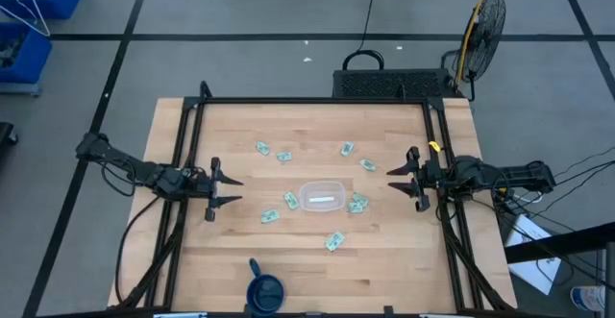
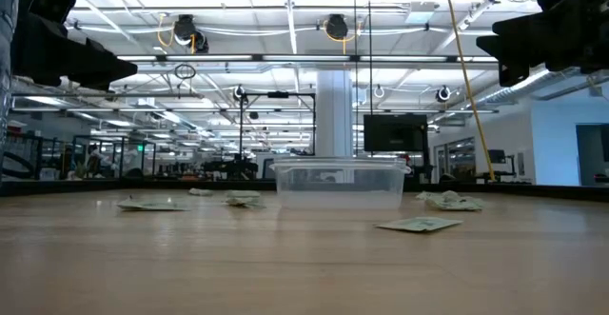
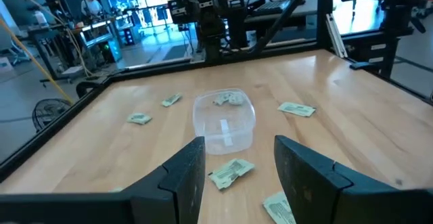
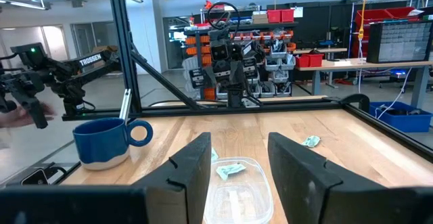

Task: Pick and place Stevia / Truvia into bins
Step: Put the stevia packet into the transparent container

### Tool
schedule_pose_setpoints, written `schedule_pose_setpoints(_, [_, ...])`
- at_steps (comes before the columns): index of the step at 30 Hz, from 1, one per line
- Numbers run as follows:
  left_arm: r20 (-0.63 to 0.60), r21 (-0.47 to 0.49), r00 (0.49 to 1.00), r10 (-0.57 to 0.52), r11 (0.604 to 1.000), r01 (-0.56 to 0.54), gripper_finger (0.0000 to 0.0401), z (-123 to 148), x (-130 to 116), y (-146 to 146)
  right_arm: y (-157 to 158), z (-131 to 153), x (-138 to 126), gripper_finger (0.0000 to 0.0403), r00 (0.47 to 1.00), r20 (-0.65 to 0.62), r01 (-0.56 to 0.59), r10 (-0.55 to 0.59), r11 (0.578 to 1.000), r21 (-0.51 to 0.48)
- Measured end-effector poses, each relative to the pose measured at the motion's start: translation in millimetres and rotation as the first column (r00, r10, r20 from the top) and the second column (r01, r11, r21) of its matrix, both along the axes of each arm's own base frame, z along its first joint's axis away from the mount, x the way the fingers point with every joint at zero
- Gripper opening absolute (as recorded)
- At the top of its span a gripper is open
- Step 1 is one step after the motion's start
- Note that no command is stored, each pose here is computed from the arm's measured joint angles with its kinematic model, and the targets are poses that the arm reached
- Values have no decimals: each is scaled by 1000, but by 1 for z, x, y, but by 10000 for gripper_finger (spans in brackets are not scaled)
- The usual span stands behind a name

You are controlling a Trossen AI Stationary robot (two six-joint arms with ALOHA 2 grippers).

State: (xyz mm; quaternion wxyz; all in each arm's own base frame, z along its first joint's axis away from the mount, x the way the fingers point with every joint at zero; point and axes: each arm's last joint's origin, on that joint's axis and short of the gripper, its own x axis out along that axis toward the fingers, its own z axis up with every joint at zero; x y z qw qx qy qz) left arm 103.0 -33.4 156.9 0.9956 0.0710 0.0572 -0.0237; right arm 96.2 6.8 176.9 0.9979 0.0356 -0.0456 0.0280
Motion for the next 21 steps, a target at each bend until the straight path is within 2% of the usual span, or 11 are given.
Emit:
schedule_pose_setpoints(5, [43, -61, 999, 5, 998, -2, 182, 5, 0, 0, 0, 0, 0, 141, 1000, 0, 0, 0, 1000, 0])
schedule_pose_setpoints(9, [90, -226, 996, 22, 974, -1, 182, 10, 1, 0, 0, 0, 0, 141, 1000, 0, 0, 0, 1000, 0])
schedule_pose_setpoints(11, [106, -278, 994, 28, 961, 3, 182, 12, 1, 0, 0, 0, 0, 141, 1000, 0, 0, 0, 1000, 0])
schedule_pose_setpoints(21, [141, -317, 990, 31, 948, 15, 182, 16, 1, 0, 0, 0, 0, 141, 1000, 0, 0, 0, 1000, 0])
